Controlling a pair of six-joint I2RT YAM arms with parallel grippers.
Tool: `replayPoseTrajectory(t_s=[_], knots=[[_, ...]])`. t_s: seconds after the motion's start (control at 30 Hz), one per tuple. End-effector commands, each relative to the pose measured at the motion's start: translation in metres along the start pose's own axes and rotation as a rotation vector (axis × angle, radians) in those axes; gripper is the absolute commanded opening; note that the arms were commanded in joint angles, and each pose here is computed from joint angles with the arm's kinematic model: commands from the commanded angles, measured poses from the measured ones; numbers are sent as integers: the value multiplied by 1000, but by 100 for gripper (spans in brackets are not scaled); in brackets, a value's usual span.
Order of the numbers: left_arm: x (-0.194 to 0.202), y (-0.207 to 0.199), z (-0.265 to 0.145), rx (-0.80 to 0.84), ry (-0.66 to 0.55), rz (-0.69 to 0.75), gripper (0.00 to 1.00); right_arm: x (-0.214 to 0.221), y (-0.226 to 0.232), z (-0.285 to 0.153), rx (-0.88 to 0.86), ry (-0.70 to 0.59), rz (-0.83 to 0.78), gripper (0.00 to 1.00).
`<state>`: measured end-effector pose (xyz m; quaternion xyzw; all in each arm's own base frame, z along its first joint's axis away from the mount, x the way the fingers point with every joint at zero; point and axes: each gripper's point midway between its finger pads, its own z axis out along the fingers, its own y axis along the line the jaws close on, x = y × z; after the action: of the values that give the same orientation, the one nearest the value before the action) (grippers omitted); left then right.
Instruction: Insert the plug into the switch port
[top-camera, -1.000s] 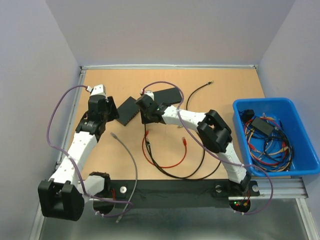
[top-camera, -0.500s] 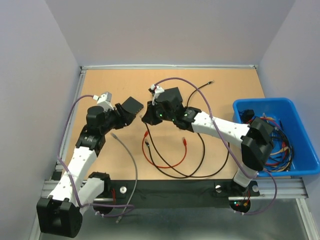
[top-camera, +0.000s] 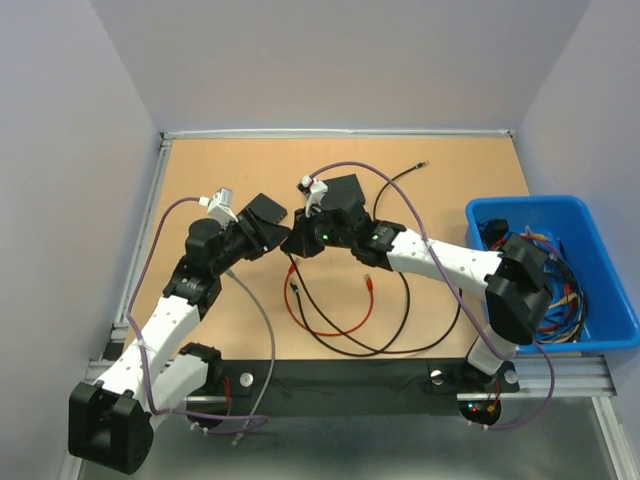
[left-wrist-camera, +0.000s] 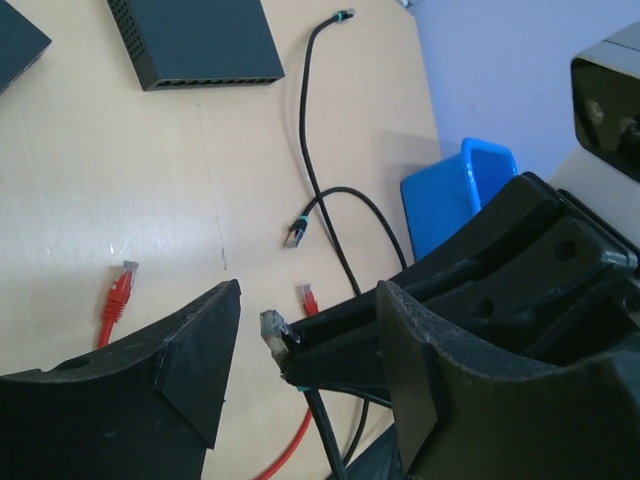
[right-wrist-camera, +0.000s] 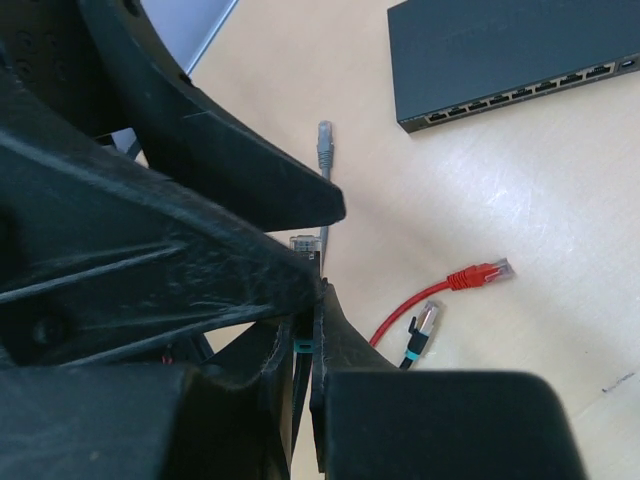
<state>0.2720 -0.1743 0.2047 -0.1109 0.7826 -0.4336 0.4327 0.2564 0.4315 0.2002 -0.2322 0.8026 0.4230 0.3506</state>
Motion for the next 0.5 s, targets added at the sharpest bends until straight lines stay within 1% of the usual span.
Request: replayPoseTrajectory(t_s=[0.0,0.13,0.23,0.37,0.4,0.47], knots=[[-4,-8,9,9,-20,-24,67,-35,31,-13,-87,-128,-20,0],[-4,-6,14,-28,-37,-57,66,-37,33,-21,-95,-165,-2,0],[-5,-4,16,-45,-44,-84,63,-44,34,-29,-102,-219,5,0],[-8,-9,17,-46,-66,-124,53,-46,37,-35,-114,-251,21,0],[-10,-11,18,-45,-72,-130,47,-47,37,-36,-117,-261,22,0],[-8,-14,20,-40,-62,-126,42,-48,38,-37,-122,-270,28,0]])
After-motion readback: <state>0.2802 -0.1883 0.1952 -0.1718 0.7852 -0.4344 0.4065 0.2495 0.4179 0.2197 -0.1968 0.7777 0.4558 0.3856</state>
